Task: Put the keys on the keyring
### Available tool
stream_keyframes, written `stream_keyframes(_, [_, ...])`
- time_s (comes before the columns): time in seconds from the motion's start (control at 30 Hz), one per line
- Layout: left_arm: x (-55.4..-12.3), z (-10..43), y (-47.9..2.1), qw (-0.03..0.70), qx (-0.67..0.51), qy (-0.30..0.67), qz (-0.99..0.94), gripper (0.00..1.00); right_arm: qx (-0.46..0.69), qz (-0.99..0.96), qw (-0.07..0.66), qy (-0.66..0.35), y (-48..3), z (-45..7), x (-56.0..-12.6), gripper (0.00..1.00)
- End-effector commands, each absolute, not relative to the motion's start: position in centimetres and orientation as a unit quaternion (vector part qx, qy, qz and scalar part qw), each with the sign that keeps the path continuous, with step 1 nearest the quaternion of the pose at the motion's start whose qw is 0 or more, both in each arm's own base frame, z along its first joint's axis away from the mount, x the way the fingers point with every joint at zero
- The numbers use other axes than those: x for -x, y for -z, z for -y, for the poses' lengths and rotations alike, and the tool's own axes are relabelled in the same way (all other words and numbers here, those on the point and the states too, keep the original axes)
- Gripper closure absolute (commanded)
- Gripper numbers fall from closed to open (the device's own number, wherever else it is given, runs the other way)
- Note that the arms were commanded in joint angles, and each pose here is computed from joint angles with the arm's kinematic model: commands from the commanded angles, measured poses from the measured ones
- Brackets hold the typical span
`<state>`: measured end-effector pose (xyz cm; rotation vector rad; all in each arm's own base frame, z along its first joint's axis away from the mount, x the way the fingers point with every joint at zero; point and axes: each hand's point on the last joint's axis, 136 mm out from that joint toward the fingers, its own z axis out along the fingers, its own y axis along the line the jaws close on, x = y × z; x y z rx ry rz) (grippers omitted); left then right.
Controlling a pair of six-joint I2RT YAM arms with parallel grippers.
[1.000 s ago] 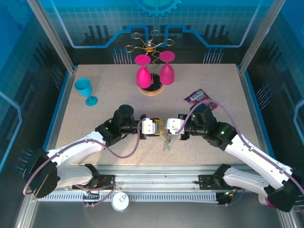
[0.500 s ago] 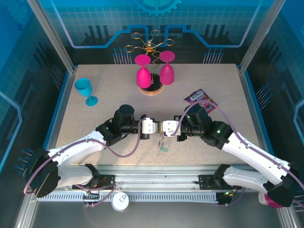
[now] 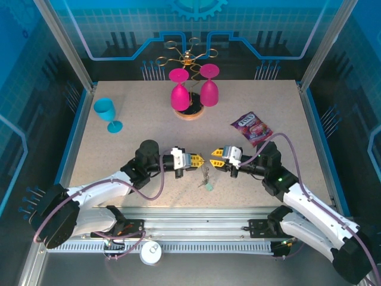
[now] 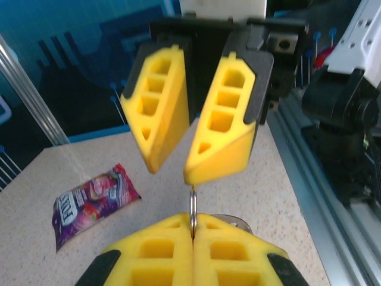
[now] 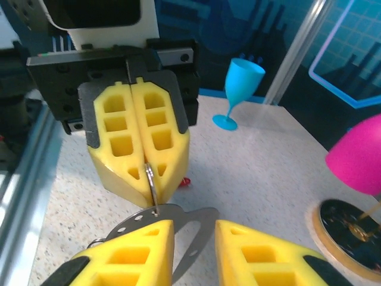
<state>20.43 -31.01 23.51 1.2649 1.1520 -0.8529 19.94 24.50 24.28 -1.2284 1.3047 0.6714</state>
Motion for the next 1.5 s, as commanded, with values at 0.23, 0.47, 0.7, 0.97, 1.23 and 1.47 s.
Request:
stream_keyframes(0.23, [-19.3, 31.0, -27.3, 0.609, -0.521, 0.414, -0.432, 1.00, 0.548, -0.487, 0.587, -0.342, -26.4, -26.0, -18.2, 0.76])
stream_keyframes(0.47, [-19.3, 31.2, -27.2, 0.605, -0.520, 0.421, -0.431, 1.00, 0.556, -0.473, 0.589, -0.347, -26.9, -26.6, -17.9, 0.79])
stream_keyframes(0.7, [-19.4, 31.3, -27.0, 0.602, -0.520, 0.424, -0.433, 1.00, 0.559, -0.462, 0.592, -0.351, -27.4, -27.0, -17.8, 0.89])
stream_keyframes(0.97, [-19.4, 31.5, -26.2, 0.589, -0.526, 0.424, -0.443, 1.00, 0.560, -0.459, 0.593, -0.352, -27.8, -27.1, -17.7, 0.93])
stream_keyframes(1.23, [-20.7, 31.2, -25.6, 0.585, -0.527, 0.383, -0.483, 0.87, 0.576, -0.524, 0.543, -0.315, -25.6, -26.5, -18.5, 1.00])
stream_keyframes(1.47, [-21.1, 30.5, -24.1, 0.543, -0.561, 0.335, -0.528, 0.93, 0.610, -0.565, 0.483, -0.272, -24.3, -25.9, -18.1, 1.00])
